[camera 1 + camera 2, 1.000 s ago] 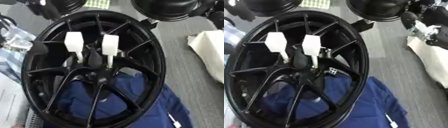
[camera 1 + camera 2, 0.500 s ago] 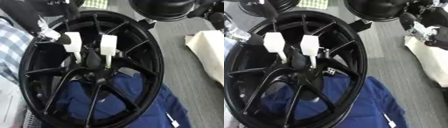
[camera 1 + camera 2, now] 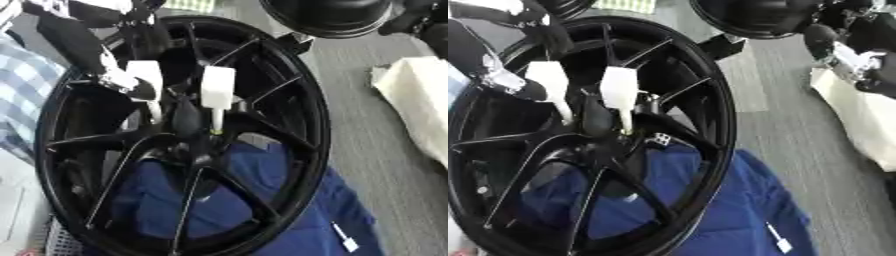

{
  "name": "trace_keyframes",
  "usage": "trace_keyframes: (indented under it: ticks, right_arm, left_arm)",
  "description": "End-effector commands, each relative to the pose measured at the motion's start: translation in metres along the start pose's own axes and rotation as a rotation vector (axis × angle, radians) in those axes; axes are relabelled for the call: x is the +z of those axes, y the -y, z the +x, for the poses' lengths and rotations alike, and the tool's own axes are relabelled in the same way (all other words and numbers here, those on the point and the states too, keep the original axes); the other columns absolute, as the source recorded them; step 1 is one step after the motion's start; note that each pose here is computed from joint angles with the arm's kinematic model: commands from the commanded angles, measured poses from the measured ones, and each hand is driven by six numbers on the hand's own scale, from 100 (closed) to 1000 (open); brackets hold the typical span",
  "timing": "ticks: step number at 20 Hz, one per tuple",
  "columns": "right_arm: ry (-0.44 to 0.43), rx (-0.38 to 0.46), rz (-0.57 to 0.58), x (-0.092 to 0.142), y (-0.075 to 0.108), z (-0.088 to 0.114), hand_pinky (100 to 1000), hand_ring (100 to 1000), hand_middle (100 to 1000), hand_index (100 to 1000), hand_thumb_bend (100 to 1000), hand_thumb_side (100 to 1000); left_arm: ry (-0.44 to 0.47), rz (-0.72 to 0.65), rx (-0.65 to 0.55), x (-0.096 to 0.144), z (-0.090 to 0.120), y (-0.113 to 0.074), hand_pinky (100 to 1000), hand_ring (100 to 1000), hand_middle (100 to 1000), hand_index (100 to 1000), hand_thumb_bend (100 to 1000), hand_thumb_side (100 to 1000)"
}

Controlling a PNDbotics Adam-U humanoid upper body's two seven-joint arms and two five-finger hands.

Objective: Pull the pin out of the wheel hub.

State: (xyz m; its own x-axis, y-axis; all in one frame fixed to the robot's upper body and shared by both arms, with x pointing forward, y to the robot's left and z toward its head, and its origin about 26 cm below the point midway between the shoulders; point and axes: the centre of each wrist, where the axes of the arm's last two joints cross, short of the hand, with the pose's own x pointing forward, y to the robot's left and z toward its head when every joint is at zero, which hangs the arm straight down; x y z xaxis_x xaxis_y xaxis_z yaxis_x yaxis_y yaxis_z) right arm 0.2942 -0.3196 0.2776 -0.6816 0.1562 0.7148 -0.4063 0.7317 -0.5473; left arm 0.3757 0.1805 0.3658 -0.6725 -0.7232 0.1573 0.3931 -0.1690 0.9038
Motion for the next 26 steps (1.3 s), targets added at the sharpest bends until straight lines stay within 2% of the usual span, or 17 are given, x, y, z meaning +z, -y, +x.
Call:
trace_keyframes:
  ticks: [1, 8, 16, 26]
  right_arm:
    - [0.012, 0.035, 0.01, -0.003, 0.002, 0.009, 943, 775, 637, 793, 130, 301]
    - [0.009, 0.035, 0.009, -0.003, 0.002, 0.008, 943, 774, 636, 793, 131, 303]
    - [0.005, 0.032, 0.007, -0.003, 0.001, 0.008, 944, 775, 637, 794, 133, 303]
    - [0.007, 0.029, -0.002, -0.003, 0.002, 0.007, 944, 774, 637, 794, 135, 302]
  left_arm:
    - [-0.041, 0.013, -0.005, 0.005, -0.005, -0.006, 855, 826, 772, 873, 525, 438]
    - [-0.07, 0.013, -0.001, 0.002, -0.015, -0.003, 845, 815, 760, 862, 494, 418]
    - [-0.062, 0.01, 0.006, 0.002, -0.017, -0.002, 809, 756, 666, 792, 395, 364]
    - [-0.075, 0.009, -0.002, 0.002, -0.018, 0.0, 772, 702, 593, 728, 355, 295]
